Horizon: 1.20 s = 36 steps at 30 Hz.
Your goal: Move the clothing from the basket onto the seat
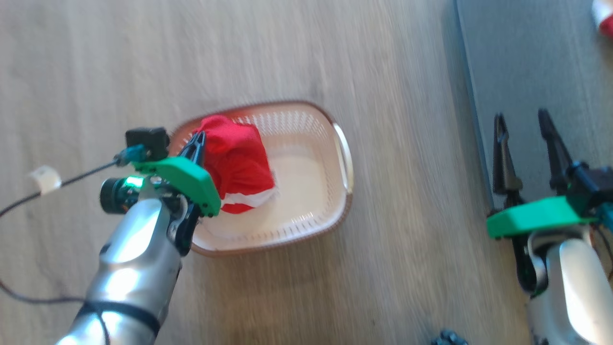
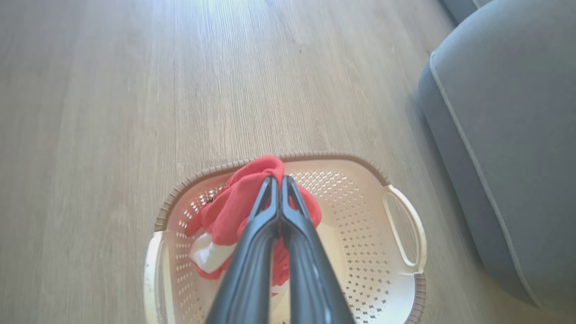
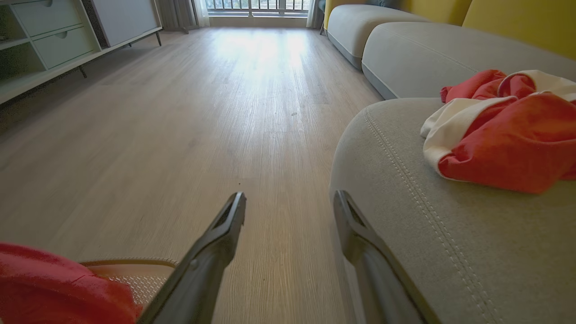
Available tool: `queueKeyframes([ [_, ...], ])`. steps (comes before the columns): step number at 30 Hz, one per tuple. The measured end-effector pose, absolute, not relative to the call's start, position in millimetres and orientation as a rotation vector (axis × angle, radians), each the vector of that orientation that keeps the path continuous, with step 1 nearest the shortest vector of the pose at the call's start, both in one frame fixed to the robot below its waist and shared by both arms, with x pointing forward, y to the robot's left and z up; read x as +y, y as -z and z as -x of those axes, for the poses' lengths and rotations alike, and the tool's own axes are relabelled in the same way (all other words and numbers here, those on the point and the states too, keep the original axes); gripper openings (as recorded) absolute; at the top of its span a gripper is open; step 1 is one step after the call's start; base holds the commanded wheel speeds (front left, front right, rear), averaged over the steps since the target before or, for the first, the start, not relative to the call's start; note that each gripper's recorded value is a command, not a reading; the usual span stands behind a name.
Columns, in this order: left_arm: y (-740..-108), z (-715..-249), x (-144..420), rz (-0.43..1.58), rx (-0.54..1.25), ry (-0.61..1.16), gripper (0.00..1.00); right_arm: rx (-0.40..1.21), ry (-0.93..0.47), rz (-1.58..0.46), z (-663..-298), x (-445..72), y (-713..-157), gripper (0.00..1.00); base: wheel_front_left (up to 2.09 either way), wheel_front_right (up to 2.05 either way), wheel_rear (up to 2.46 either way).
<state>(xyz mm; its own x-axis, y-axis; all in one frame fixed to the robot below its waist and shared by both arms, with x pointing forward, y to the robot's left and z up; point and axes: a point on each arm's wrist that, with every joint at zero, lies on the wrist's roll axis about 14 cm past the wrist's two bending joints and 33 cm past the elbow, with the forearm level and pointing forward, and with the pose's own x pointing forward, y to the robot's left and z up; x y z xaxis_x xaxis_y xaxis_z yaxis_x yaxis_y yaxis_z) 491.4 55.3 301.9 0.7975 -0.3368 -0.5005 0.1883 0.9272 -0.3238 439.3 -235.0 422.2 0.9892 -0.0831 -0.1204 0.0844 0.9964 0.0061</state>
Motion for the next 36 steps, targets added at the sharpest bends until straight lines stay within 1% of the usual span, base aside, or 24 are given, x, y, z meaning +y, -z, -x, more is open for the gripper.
queueKeyframes([
  [3, -339.1, -490.5, 77.7, 0.273, 0.471, 0.230, 0.00, 0.105, 0.065, -0.011, -429.9, -228.9, -432.8, 1.00, 0.00, 0.00, 0.00],
  [6, -368.8, -477.3, 101.1, 0.262, 0.383, 0.176, 0.00, 0.101, 0.026, 0.008, -418.6, -219.3, -439.5, 1.00, 0.00, 0.00, 0.00],
  [11, -406.3, -446.5, 131.0, 0.235, 0.277, 0.110, 0.00, 0.090, -0.023, 0.022, -402.7, -205.5, -449.0, 1.00, 0.00, 0.00, 0.00],
  [17, -449.2, -418.2, 173.3, 0.196, 0.149, 0.011, 0.00, 0.042, -0.069, 0.017, -392.2, -189.6, -467.8, 1.00, 0.00, 0.00, 0.00],
  [20, -466.5, -405.2, 182.5, 0.194, 0.096, -0.009, 0.00, 0.022, -0.088, 0.017, -387.6, -183.0, -475.1, 1.00, 0.00, 0.00, 0.00],
  [27, -483.6, -382.9, 192.9, 0.189, 0.064, -0.036, 0.00, -0.002, -0.128, 0.018, -380.4, -169.2, -484.1, 1.00, 0.00, 0.00, 0.00],
  [36, -493.8, -380.1, 191.0, 0.185, 0.048, -0.026, 0.00, -0.002, -0.141, 0.018, -378.1, -165.2, -484.4, 1.00, 0.00, 0.00, 0.00],
])
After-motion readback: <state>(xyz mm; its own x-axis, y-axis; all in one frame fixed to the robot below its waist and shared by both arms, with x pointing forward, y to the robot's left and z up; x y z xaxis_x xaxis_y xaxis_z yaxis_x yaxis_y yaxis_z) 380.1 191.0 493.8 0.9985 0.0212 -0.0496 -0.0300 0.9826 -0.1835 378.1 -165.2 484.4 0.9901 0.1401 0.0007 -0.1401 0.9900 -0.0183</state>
